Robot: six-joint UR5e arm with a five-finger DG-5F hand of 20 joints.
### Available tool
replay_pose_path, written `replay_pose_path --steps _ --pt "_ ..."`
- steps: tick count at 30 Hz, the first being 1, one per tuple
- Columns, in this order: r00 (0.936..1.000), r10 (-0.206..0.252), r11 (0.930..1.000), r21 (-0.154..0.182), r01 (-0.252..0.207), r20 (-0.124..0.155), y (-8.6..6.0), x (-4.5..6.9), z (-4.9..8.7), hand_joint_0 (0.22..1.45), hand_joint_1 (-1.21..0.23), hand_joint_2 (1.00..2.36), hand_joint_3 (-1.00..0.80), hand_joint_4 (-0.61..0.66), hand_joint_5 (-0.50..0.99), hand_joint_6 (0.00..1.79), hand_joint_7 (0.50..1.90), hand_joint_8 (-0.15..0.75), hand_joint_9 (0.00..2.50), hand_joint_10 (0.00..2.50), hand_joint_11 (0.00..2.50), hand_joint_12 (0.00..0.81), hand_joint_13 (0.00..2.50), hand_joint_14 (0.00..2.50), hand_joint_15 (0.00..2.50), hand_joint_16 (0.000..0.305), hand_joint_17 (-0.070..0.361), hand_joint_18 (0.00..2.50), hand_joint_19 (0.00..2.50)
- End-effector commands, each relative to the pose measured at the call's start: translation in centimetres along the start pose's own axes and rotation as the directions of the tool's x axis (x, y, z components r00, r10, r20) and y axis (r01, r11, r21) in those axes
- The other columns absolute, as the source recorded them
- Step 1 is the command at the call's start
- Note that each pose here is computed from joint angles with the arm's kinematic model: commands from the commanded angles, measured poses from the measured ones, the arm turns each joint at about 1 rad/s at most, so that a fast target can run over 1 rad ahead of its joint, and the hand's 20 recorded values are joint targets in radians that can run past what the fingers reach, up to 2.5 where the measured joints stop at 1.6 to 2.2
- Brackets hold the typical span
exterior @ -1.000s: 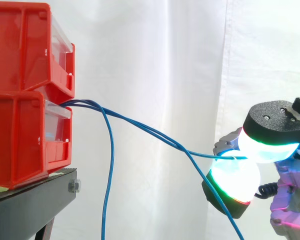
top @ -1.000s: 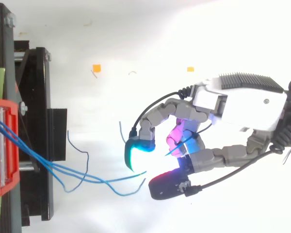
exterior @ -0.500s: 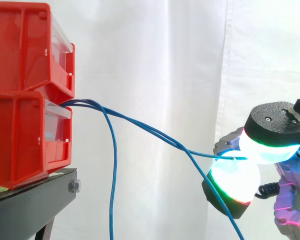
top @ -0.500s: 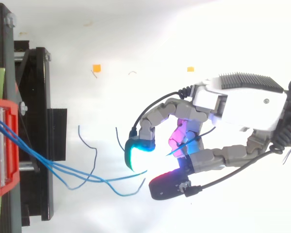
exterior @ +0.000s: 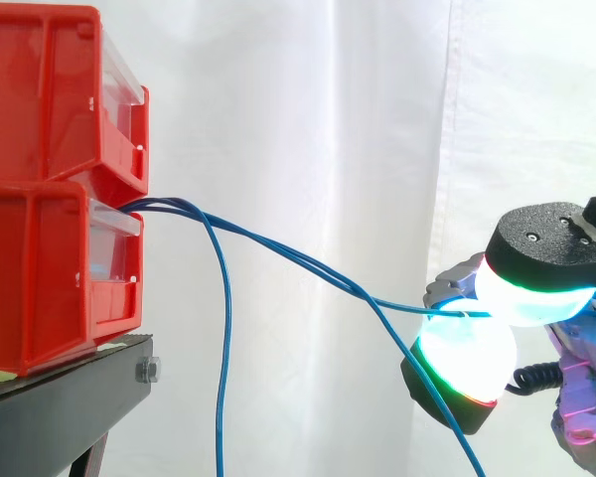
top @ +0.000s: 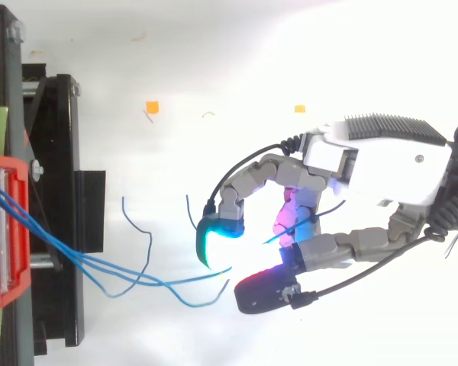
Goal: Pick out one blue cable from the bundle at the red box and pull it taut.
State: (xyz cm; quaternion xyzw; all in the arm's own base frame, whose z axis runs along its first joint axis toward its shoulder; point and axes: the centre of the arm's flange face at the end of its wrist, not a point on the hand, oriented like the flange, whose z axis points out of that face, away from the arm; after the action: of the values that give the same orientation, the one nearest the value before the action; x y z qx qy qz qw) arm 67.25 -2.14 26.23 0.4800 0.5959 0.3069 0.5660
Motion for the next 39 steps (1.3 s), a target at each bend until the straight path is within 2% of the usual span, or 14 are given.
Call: replay_pose_path --steps 1,31,33,39 --pt "1.0 0.0 1.0 -0.001 0.0 0.0 0.02 0.0 0.01 0.6 -0.69 1.0 -0.12 -0.11 -0.02 0.88 0.99 0.252 1.7 0.2 1.54 0.364 1.32 0.02 1.17 0.055 0.124 1.05 0.98" --pt "1.0 0.0 1.0 -0.001 0.0 0.0 0.02 0.0 0.01 0.59 -0.69 1.0 -0.11 -0.11 -0.02 0.88 0.99 0.264 1.75 0.09 1.55 0.368 1.34 0.02 1.18 0.057 0.127 1.1 0.99" --pt "1.0 0.0 1.0 -0.001 0.0 0.0 0.02 0.0 0.01 0.59 -0.69 1.0 -0.11 -0.11 -0.02 0.88 1.0 0.256 1.78 0.01 1.61 0.366 1.33 0.02 1.16 0.057 0.127 1.09 0.99" --pt "1.0 0.0 1.0 -0.001 0.0 0.0 0.02 0.0 0.01 0.59 -0.69 1.0 -0.11 -0.12 -0.02 0.88 1.0 0.254 1.8 0.0 1.62 0.366 1.32 0.02 1.16 0.057 0.129 1.08 0.98"
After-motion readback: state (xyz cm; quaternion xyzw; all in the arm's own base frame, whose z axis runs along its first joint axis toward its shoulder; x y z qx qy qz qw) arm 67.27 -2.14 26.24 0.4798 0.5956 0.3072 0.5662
